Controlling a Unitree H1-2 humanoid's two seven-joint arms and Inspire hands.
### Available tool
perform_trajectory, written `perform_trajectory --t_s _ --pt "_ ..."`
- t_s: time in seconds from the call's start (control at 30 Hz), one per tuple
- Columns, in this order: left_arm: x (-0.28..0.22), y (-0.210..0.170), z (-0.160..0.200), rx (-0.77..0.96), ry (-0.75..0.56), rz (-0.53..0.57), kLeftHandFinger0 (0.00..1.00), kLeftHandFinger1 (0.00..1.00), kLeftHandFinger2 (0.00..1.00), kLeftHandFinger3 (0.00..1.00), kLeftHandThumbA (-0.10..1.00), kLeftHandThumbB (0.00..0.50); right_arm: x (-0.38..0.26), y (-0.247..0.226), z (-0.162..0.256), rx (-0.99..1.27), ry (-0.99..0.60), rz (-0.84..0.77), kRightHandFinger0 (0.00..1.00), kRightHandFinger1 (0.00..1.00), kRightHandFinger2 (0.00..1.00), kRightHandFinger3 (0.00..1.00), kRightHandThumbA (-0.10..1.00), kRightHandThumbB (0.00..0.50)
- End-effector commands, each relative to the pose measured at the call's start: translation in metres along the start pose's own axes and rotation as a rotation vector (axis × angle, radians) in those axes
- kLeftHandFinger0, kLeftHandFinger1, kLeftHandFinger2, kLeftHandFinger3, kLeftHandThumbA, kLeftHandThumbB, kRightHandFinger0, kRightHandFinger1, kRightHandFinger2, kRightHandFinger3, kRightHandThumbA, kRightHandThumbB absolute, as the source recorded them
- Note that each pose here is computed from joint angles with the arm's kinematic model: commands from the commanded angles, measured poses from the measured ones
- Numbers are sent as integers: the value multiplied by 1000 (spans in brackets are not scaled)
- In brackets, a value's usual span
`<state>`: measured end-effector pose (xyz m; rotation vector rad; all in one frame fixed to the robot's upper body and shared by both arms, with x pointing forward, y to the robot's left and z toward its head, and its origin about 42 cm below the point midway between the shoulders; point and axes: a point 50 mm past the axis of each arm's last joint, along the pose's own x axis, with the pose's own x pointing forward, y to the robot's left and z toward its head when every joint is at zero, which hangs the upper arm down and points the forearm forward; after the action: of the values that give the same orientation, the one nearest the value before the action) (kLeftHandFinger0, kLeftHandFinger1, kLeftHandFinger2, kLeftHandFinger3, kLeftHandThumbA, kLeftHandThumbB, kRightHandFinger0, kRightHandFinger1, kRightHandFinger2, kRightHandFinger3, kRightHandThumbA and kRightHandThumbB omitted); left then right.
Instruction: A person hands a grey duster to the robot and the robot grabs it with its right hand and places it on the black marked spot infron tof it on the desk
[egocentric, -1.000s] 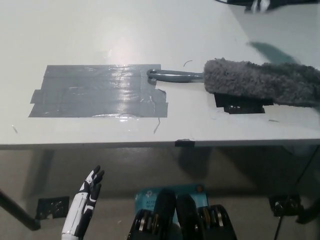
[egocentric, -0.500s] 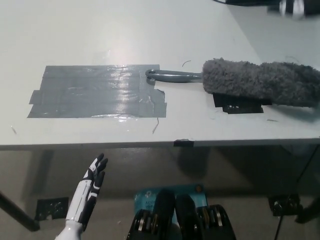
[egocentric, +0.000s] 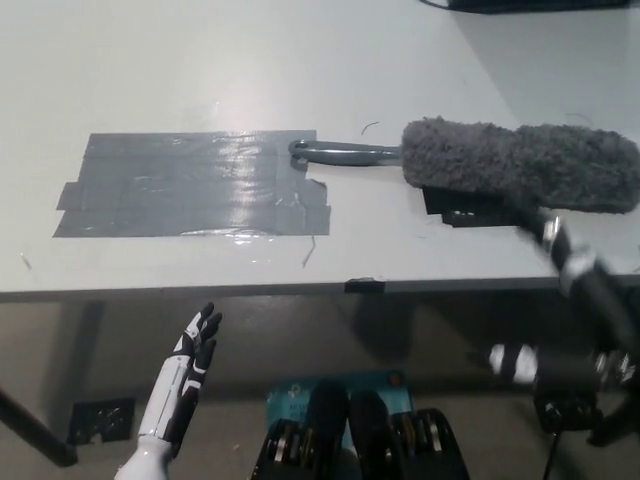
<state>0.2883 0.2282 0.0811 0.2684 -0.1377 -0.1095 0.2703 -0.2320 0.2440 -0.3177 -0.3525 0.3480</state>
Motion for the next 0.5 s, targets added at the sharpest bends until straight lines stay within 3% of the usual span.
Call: perform_trajectory --t_s 0.0,0.23,0.37,0.47 --pt "-7 -4 6 7 -34 -18 1000 1000 1000 1000 1000 221 -5 21 -25 84 -71 -164 1000 1000 1000 1000 1000 308" --pt "-22 -8 -1 1 0 -23 1000 1000 1000 1000 1000 254 -21 58 -107 168 160 -110 1000 1000 1000 1000 974 204" --pt "-22 -7 -1 -1 2 -26 1000 1000 1000 1000 1000 258 -26 64 -121 155 201 -89 1000 1000 1000 1000 1000 235" --pt "-22 -7 0 -6 -5 -19 1000 1000 1000 1000 1000 267 -30 68 -131 145 222 -62 1000 1000 1000 1000 999 212"
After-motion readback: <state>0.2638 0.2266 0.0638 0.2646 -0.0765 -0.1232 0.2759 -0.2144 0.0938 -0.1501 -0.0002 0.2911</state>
